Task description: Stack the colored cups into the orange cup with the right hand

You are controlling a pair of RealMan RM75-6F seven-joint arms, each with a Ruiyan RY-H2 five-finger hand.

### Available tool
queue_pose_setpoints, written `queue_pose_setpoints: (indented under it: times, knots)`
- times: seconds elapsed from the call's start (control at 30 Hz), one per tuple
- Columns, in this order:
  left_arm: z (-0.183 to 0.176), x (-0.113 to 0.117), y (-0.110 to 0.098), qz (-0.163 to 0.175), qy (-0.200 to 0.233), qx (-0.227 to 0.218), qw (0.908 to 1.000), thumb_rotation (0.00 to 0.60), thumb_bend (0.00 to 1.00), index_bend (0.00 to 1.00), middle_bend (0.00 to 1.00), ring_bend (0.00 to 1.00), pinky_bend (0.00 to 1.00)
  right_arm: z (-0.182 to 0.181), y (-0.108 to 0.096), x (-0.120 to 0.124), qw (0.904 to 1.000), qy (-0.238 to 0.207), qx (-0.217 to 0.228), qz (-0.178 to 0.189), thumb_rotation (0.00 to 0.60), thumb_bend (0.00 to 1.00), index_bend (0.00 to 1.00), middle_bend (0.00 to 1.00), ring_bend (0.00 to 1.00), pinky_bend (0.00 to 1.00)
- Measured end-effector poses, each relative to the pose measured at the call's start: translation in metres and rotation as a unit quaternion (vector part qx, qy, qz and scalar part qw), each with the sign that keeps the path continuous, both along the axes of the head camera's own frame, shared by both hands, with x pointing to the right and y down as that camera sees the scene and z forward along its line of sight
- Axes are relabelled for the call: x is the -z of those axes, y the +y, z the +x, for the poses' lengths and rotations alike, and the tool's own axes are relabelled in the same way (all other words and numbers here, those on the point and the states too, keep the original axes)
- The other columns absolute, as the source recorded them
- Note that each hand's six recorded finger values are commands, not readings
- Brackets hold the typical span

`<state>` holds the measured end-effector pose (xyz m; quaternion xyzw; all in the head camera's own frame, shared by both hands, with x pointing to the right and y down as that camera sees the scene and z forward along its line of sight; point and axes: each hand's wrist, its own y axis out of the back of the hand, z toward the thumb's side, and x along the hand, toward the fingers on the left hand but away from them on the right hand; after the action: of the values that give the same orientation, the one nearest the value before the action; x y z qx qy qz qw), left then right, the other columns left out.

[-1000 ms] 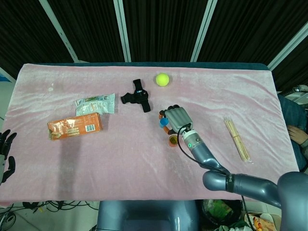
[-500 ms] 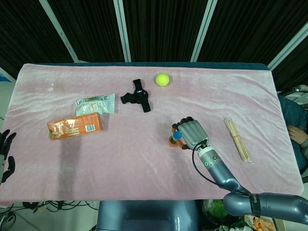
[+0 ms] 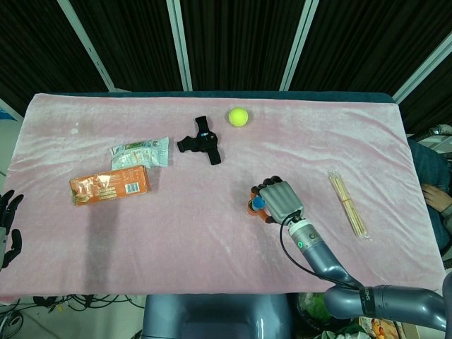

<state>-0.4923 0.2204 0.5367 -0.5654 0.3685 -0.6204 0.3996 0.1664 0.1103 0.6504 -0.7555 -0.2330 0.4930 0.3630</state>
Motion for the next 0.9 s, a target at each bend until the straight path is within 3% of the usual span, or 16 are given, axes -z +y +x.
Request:
queue_pose_setpoints:
  times: [0.7,0.9]
  knots:
    - [-0.002,0.0,0.0,0.0,-0.003,0.002,1.0,0.6,0.71,0.05,0.01,0.0,0.01,0.003,0.003,-0.022,0.9997,0.003,-0.009,-0.021,0.6,0.32,0.49,0.47,0.27,0.21]
    - [-0.002,0.0,0.0,0.0,-0.003,0.003,1.0,0.6,0.71,0.05,0.01,0.0,0.01,0.005,0.006,-0.026,0.9995,0.01,-0.007,-0.029,0.6,0.24,0.26,0.31,0.24,0.21]
